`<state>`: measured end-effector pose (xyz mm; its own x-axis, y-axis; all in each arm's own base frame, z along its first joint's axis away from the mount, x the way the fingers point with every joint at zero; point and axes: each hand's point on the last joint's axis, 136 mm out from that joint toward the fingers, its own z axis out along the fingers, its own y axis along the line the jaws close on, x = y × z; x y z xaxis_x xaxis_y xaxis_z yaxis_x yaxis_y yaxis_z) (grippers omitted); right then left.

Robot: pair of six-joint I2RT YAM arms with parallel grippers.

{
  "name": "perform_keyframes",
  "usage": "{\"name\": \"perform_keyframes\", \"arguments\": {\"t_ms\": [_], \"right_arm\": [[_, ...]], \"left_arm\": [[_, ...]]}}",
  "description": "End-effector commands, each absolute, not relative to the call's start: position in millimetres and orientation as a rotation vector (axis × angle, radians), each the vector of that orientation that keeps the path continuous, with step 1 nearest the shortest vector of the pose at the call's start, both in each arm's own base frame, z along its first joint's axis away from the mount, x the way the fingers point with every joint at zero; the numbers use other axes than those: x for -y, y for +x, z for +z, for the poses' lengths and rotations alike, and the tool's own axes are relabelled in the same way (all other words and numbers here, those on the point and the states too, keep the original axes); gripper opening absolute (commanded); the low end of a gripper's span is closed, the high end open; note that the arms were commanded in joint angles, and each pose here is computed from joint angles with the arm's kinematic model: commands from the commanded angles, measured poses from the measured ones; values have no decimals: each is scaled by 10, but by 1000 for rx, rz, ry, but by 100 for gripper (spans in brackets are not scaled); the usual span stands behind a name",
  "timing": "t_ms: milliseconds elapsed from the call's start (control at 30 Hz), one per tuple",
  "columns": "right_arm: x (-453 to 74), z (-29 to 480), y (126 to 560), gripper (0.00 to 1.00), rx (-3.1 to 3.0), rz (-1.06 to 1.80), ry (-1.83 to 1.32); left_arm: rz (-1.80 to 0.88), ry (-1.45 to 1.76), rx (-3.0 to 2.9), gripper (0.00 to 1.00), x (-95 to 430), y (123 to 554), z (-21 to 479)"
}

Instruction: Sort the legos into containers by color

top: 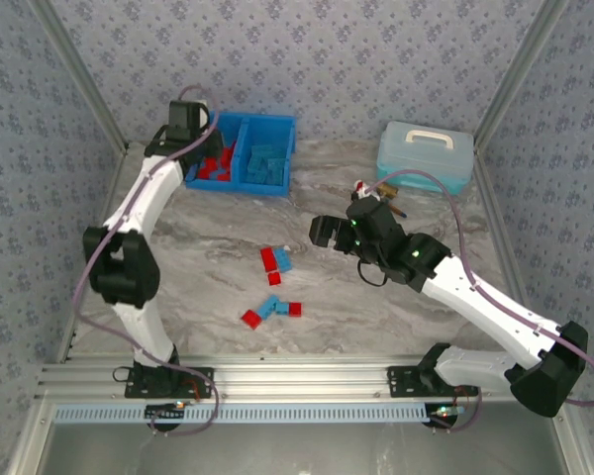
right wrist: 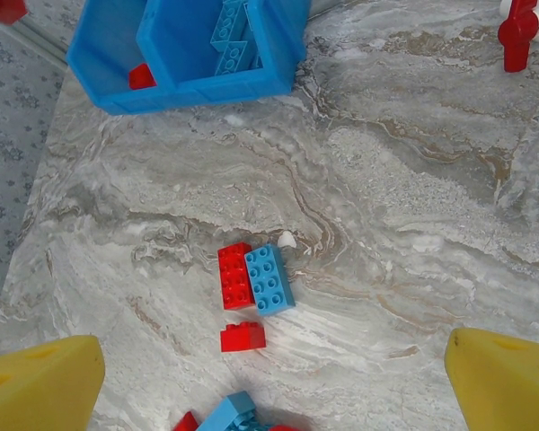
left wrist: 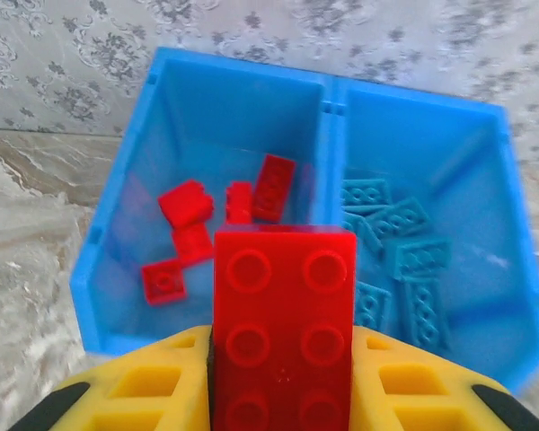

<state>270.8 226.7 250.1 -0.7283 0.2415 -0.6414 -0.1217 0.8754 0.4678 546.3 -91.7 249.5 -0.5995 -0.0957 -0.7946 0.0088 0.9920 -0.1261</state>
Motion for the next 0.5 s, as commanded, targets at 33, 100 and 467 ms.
{"name": "perform_keyframes", "arguments": {"t_ms": [33, 100, 467], "right_arm": [[-2185, 2548, 2651, 100, -2293, 613, 114], [-2174, 2572, 2636, 100, -2292, 606, 113], [-2067, 2598, 2532, 100, -2281, 567, 133]], "left_arm": [[-95, -26, -2282, 31, 852, 5872, 2200], [-79, -38, -2293, 32, 822, 6082, 2127], [-73, -98, -2374, 43, 707, 6491, 1529]]}}
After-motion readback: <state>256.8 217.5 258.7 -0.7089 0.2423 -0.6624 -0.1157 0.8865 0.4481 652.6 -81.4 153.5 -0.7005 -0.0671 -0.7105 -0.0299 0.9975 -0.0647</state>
